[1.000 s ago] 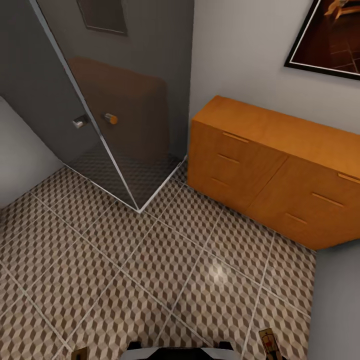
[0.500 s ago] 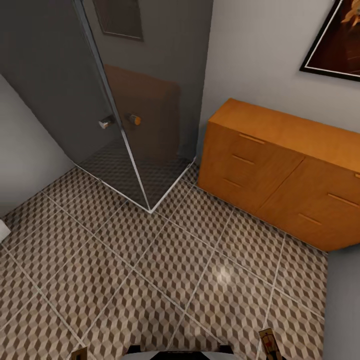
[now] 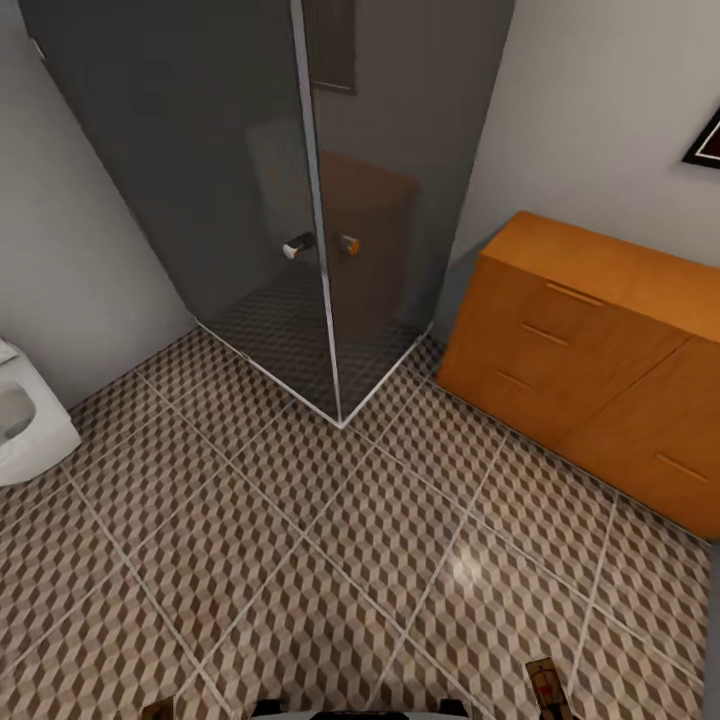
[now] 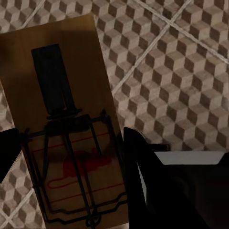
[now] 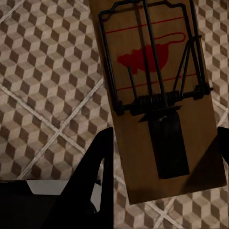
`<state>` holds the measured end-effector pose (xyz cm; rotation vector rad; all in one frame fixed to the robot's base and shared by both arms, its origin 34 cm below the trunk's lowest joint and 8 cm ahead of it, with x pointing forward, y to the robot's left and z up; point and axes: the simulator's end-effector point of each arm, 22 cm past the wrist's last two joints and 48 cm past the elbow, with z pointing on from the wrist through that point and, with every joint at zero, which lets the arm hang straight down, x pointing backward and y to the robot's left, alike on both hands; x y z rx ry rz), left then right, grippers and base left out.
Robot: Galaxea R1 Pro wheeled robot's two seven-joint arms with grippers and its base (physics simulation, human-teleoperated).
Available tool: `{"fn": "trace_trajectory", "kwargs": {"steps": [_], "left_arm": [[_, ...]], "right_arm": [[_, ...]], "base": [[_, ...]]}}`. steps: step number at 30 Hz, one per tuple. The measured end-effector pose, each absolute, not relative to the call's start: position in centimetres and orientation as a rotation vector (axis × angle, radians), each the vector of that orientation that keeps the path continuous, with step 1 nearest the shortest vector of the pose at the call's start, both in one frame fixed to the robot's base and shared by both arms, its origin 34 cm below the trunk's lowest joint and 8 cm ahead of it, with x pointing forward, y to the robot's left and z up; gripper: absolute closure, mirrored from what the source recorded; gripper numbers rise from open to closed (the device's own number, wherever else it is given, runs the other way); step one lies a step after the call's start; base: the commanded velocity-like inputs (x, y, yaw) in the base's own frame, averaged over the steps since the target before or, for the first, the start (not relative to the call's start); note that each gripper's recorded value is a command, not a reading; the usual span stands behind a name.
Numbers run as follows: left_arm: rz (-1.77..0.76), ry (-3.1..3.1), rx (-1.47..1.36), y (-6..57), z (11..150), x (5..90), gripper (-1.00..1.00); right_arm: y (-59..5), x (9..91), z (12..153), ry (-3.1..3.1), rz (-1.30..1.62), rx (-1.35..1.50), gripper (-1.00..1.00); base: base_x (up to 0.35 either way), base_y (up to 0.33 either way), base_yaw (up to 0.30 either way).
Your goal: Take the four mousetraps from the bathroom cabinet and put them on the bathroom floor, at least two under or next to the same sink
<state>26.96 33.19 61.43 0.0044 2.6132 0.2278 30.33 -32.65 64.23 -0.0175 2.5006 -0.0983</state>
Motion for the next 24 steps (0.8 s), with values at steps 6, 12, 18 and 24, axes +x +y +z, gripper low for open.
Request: {"fn": "trace_trajectory", "kwargs": {"steps": [6,12,18,24], "left_arm": [[0.227,2.606,0.004,33.2,61.5,27.2,1.0],[0.227,2.599,0.003,33.2,61.7,27.5,1.0],[0.226,2.592,0.002,33.2,61.8,27.8,1.0],[0.226,2.584,0.001,33.2,61.9,28.1,1.0]], "right_arm": [[-32.6,30.6,64.4,2.493,-0.098,-0.018,1.0],[-32.7,30.9,64.5,2.486,-0.098,-0.017,1.0],[-32.7,31.1,64.7,2.478,-0.098,-0.016,1.0],[-32.7,31.4,64.8,2.471,-0.098,-0.015,1.0]], "base": [[0.0,0.251,0.218],[0.0,0.175,0.219],[0.0,0.077,0.219],[0.0,0.006,0.221]]}}
